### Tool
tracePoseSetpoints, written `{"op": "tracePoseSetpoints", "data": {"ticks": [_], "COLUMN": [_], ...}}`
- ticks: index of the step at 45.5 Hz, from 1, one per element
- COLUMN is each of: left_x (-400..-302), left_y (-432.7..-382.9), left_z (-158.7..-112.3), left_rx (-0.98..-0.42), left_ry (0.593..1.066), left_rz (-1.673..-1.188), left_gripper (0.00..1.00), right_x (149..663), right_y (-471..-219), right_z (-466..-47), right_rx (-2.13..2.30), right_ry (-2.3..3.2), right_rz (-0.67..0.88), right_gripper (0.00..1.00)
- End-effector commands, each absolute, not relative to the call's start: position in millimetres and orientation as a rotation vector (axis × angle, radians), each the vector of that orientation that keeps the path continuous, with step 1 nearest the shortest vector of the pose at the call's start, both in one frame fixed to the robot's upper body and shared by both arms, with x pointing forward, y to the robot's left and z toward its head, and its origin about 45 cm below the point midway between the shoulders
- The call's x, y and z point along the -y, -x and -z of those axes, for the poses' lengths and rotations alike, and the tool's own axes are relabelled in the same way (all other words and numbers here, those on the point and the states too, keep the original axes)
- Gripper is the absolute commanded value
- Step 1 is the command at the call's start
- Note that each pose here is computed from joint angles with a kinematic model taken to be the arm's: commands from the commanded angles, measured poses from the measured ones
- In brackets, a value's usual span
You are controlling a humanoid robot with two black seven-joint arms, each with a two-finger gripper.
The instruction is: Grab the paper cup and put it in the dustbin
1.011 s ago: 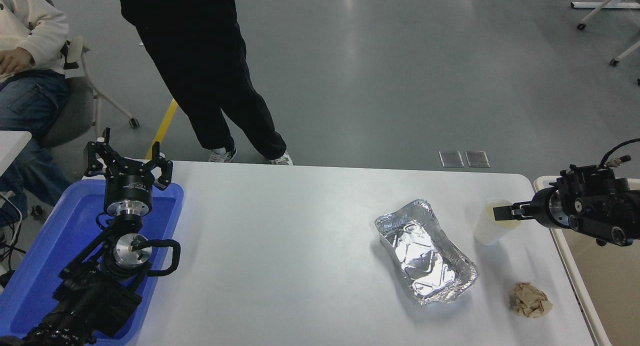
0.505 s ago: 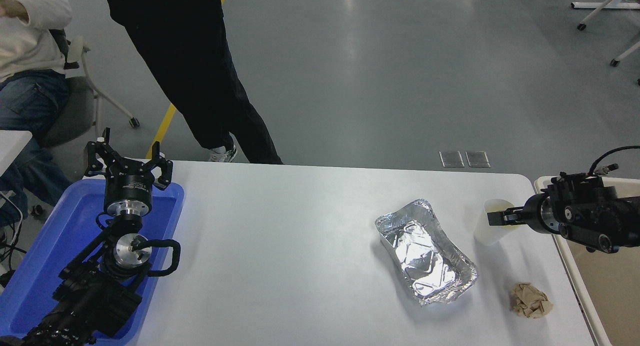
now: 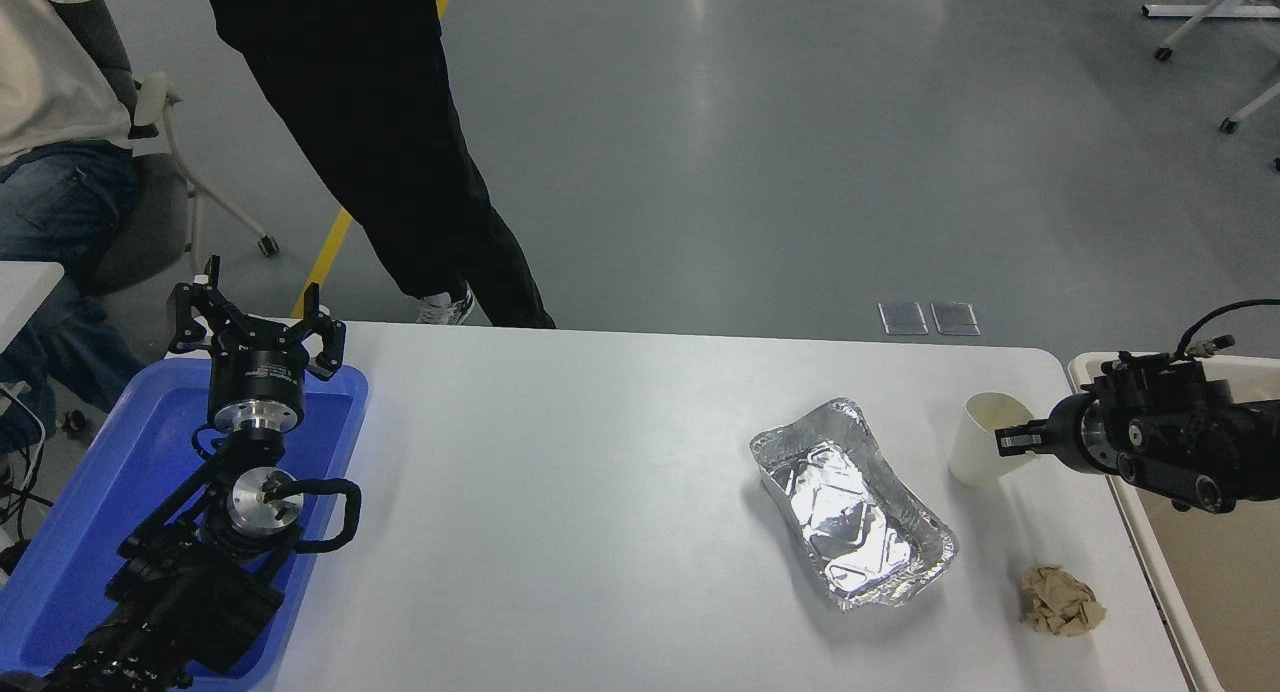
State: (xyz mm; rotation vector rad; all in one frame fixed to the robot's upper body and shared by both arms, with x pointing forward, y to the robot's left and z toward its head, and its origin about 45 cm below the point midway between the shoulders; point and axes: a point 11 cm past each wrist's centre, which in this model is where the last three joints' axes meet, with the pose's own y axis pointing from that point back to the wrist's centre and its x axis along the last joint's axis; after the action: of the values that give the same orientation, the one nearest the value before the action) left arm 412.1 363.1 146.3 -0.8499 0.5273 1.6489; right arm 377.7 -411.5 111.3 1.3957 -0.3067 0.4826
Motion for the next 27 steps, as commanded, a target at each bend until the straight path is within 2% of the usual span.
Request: {"op": "tracePoseSetpoints", "data": {"ticks": [1,10,27], "left_x": [-363.1,-363.1,-362.8], "left_y": [-412.1,-412.1,-412.1], "left_z": [-146.3,-146.3,-146.1], "left_rx": [-0.527,-0.527,-0.528], "left_ry": [0.85,0.85,0.848], "left_rz": [-1.649,-1.649,-1.648], "left_gripper": [0.99,0.99,0.99], "right_x": [413,419,414], "right_y": [-380,-389,-384], "right_z": [-118,-158,-253], "right_rx": [0.316,0.367,0.413], "right_ry": [-1.4,-1.423,-1.539], "right_rz": [-0.478,-0.481,-0.449], "right_gripper": [0.0,0.0,0.0]}}
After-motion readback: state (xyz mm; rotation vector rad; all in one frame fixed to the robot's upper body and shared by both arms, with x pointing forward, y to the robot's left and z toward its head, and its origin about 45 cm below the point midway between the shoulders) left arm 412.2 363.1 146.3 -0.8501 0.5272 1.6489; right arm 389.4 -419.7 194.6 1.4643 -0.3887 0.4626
